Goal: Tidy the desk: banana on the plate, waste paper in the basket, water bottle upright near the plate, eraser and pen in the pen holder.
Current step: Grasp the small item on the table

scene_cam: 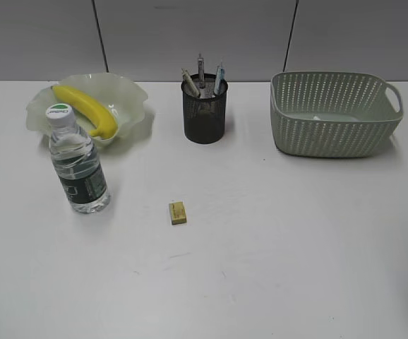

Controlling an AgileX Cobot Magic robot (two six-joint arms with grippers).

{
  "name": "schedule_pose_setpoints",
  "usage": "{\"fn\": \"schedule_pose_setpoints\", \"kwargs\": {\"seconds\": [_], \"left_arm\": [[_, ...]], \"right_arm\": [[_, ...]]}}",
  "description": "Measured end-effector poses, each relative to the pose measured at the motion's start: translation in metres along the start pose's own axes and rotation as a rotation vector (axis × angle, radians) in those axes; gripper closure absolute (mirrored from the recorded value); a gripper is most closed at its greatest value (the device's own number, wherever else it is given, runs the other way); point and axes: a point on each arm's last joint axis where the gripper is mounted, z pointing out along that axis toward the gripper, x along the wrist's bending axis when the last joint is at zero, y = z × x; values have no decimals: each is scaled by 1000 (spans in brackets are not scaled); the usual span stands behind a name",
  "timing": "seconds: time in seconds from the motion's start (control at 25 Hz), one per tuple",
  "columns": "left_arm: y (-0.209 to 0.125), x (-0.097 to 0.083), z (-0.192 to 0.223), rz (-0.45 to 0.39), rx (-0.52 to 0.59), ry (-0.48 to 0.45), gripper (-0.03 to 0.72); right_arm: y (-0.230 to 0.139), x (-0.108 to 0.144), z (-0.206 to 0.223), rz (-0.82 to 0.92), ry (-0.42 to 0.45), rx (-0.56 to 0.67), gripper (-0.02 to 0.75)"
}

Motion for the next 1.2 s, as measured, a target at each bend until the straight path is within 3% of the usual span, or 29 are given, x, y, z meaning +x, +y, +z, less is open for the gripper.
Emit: {"fn": "schedule_pose_setpoints", "kwargs": {"seconds": [0.2, 0.36, 0.68, 0.76, 0.92, 1.12, 1.2], "left_arm": [[0, 0, 0, 0, 0, -1, 311], [0, 0, 0, -1, 0, -2, 311], [15, -5, 7, -22, 0, -44, 311], [30, -9, 14, -36, -17, -69, 311], [62, -19, 49, -61, 17, -128, 311], [83, -35, 124, -71, 180, -206, 311], [88, -42, 157, -27, 261, -220, 311]], "right_arm": [[-76, 6, -6, 0, -3, -36, 408], [-132, 10, -10, -4, -11, -146, 408], [-217, 17, -26, -19, -43, -575, 408], [-226, 18, -29, -20, -49, -633, 408], [-226, 18, -29, -17, -52, -632, 408], [-224, 17, -29, -15, -57, -653, 408], [-222, 17, -29, -15, -58, -669, 408]]}}
